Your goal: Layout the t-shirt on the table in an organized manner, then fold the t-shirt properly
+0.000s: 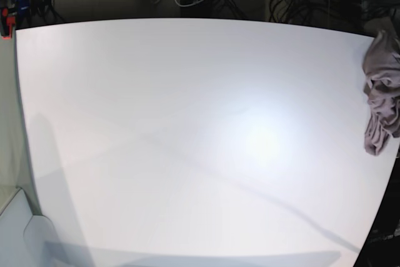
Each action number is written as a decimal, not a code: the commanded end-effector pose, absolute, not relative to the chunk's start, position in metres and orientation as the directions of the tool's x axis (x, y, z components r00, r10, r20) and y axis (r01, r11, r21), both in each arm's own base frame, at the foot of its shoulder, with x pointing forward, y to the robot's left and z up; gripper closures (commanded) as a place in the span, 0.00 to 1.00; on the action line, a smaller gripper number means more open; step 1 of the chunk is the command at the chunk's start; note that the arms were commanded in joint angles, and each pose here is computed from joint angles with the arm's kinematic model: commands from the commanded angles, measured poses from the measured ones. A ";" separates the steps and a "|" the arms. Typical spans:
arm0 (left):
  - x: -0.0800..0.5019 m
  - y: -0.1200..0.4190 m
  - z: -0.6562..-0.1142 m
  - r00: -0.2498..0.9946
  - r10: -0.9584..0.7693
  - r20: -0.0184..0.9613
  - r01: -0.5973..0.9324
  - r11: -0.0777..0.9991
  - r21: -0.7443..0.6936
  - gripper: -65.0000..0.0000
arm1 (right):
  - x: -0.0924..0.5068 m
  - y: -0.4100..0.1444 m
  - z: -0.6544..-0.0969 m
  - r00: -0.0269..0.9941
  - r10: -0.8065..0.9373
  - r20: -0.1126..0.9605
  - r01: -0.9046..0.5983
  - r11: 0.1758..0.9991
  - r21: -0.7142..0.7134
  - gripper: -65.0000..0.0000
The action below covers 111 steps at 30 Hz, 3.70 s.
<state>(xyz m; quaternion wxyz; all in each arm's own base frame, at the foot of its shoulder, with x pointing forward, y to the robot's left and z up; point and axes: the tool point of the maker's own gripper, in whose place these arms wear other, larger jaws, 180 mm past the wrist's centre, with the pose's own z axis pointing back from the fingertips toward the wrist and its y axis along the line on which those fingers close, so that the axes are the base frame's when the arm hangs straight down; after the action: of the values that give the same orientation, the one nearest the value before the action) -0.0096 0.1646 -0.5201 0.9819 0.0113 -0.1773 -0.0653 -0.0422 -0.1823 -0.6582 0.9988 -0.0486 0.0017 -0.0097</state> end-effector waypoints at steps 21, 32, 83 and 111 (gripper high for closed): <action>0.037 0.197 -0.429 0.865 -0.007 0.501 -0.013 0.999 0.035 1.00 | -0.022 -0.223 -0.505 0.889 0.088 0.449 0.005 0.980 -0.200 1.00; 0.062 0.186 -0.394 0.806 -0.018 0.592 0.007 1.000 0.021 1.00 | 0.060 -0.218 -0.382 0.682 0.183 0.708 -0.004 0.969 -0.247 1.00; 0.114 0.418 -0.263 0.407 0.363 0.838 -0.644 0.765 -0.018 0.45 | 0.156 -0.161 -0.351 0.534 0.137 0.834 -0.047 0.990 -0.132 1.00; 0.199 0.451 -0.263 0.411 0.327 0.851 -0.618 0.786 -0.003 0.46 | 0.156 -0.161 -0.352 0.535 0.137 0.833 -0.047 0.990 -0.132 1.00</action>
<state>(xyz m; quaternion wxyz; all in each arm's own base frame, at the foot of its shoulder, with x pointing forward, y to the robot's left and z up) 0.1924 0.4441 -0.2831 0.8375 0.1465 -0.4345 0.2971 0.1533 -0.1606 -0.3597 0.8828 -0.0462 -0.4649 0.0493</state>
